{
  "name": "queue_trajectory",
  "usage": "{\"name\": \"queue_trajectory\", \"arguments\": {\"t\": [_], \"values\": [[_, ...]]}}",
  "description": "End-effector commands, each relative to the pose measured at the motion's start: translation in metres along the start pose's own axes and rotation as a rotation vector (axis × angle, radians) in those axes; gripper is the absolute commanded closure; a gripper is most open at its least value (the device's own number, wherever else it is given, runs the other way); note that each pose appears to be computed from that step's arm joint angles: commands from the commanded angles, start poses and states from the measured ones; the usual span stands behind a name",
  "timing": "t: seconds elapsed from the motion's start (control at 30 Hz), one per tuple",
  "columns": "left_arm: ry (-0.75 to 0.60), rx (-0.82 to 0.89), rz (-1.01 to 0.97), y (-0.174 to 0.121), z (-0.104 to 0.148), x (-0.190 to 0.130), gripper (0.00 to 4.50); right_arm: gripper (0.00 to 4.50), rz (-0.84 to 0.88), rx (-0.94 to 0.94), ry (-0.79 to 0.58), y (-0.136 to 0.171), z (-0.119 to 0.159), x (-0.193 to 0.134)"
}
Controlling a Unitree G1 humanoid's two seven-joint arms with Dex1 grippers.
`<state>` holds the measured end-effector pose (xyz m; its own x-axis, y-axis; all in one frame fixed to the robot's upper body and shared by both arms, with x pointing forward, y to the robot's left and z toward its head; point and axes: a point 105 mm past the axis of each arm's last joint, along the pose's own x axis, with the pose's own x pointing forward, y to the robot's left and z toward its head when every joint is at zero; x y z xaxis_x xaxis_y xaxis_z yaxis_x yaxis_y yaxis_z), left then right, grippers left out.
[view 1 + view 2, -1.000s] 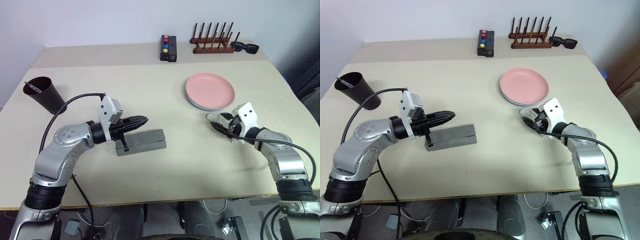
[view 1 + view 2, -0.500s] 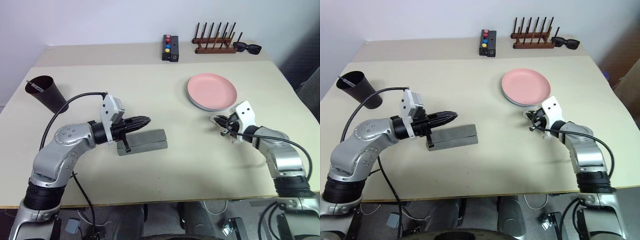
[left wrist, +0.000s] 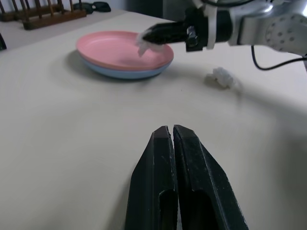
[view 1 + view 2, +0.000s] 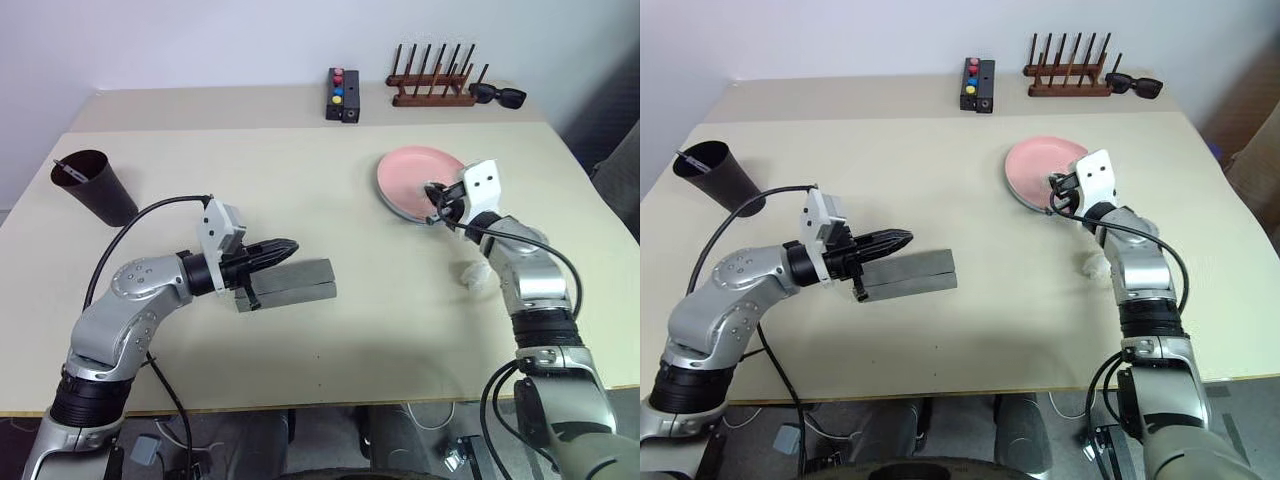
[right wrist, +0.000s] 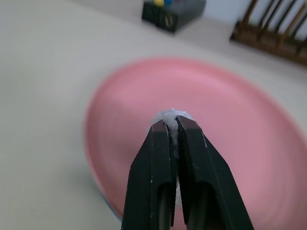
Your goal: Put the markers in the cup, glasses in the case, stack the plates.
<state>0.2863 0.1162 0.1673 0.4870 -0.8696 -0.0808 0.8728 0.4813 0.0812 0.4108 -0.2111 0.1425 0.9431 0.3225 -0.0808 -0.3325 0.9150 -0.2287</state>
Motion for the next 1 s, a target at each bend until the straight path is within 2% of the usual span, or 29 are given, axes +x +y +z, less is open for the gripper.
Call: {"name": "queue_trajectory", "arguments": {"t": [0.03,0.17,0.23,0.37,0.47,0.6,0.77,0.97,1.0], "values": [[-0.027,0.038,0.008,-0.002,0.006,-0.004,4.44,3.45,-0.043,-0.015,-0.084,-0.011,0.022,0.005],[-0.03,0.032,0.009,-0.004,0.004,-0.005,4.44,1.53,-0.069,-0.05,-0.131,-0.02,0.033,-0.004],[-0.032,0.027,0.005,-0.005,0.003,-0.004,4.44,1.53,-0.064,-0.06,-0.148,-0.024,0.036,-0.012],[-0.038,0.017,-0.032,-0.012,0.007,0.002,4.44,1.53,0.061,-0.025,-0.17,-0.028,0.04,-0.057],[-0.039,0.016,-0.072,-0.015,0.008,0.006,4.44,1.53,0.199,-0.03,-0.061,-0.015,0.02,-0.091],[-0.024,0.02,-0.149,-0.022,0.007,0.009,4.44,1.53,0.242,-0.002,0.096,-0.006,-0.013,-0.119],[-0.018,0.03,-0.208,-0.026,0.007,0.01,4.44,1.53,0.214,0.034,0.204,0.0,-0.036,-0.127],[-0.019,0.028,-0.219,-0.026,0.006,0.009,4.44,1.53,0.157,0.036,0.273,-0.002,-0.05,-0.121],[-0.019,0.027,-0.217,-0.026,0.006,0.009,4.44,2.05,0.153,0.042,0.281,-0.002,-0.052,-0.121]]}}
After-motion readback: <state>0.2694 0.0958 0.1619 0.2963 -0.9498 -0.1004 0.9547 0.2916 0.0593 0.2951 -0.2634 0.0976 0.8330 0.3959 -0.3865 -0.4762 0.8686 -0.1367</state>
